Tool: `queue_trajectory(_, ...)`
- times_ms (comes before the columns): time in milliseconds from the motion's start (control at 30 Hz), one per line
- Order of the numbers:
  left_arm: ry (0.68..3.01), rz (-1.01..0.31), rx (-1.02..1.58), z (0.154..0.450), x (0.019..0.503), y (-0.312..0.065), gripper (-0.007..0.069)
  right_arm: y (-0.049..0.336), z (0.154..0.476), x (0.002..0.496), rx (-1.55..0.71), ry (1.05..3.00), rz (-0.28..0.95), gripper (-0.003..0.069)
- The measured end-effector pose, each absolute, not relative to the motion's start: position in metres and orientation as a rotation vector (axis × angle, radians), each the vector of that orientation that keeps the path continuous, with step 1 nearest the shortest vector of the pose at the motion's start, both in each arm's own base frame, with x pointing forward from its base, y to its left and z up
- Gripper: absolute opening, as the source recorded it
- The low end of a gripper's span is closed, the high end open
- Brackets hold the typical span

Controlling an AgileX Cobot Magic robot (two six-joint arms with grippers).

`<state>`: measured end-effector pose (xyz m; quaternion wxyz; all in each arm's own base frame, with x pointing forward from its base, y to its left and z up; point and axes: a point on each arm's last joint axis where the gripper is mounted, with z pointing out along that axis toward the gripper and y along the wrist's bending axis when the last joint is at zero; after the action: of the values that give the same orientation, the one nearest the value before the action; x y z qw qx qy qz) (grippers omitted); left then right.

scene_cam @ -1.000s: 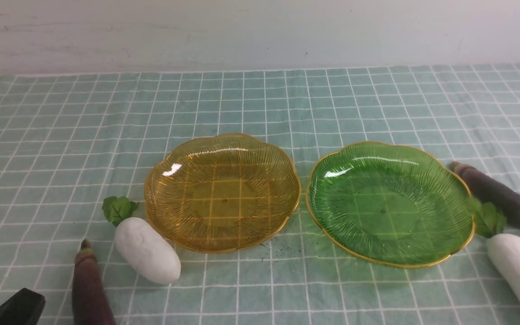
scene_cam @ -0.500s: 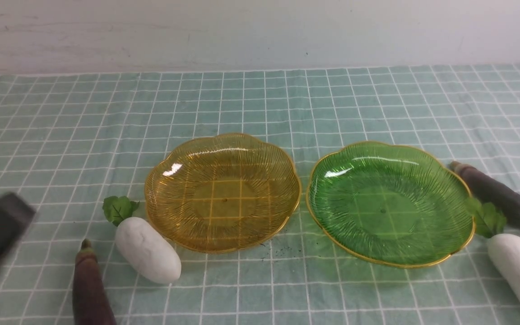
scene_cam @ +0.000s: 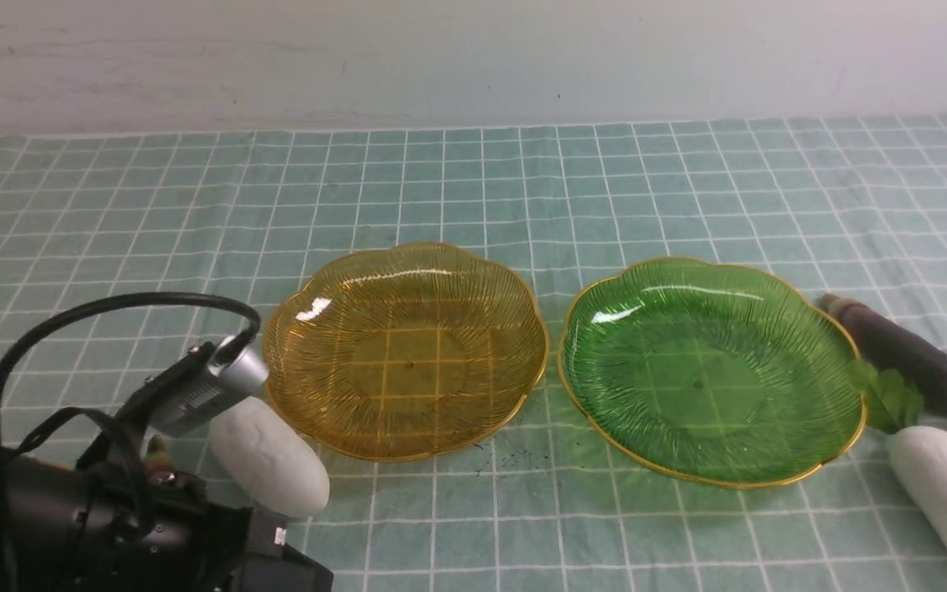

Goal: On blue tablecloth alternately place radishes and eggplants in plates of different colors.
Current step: 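Place the white radish onto the plate beside the other radish with the right gripper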

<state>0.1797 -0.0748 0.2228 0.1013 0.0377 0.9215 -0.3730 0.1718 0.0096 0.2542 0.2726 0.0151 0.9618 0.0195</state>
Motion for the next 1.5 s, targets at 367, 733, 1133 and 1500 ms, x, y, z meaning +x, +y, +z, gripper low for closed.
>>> queue_trajectory(367,2.66,-1.088,0.146,0.228,0.19,-0.076,-0.0007,0.0,0.221,0.216,0.065,2.697,-0.136,0.0444)
queue_trajectory(733,2.656,-1.086,0.144,0.228,0.19,-0.076,-0.0007,-0.005,0.158,0.254,0.005,2.793,-0.274,0.0593)
queue_trajectory(1133,2.664,-1.086,0.156,0.227,0.189,-0.076,-0.0007,-0.005,0.199,0.271,0.13,2.854,-0.292,0.0459)
queue_trajectory(1500,2.665,-1.081,0.156,0.227,0.189,-0.076,-0.0007,0.082,0.311,0.289,-0.086,2.418,0.476,0.0459)
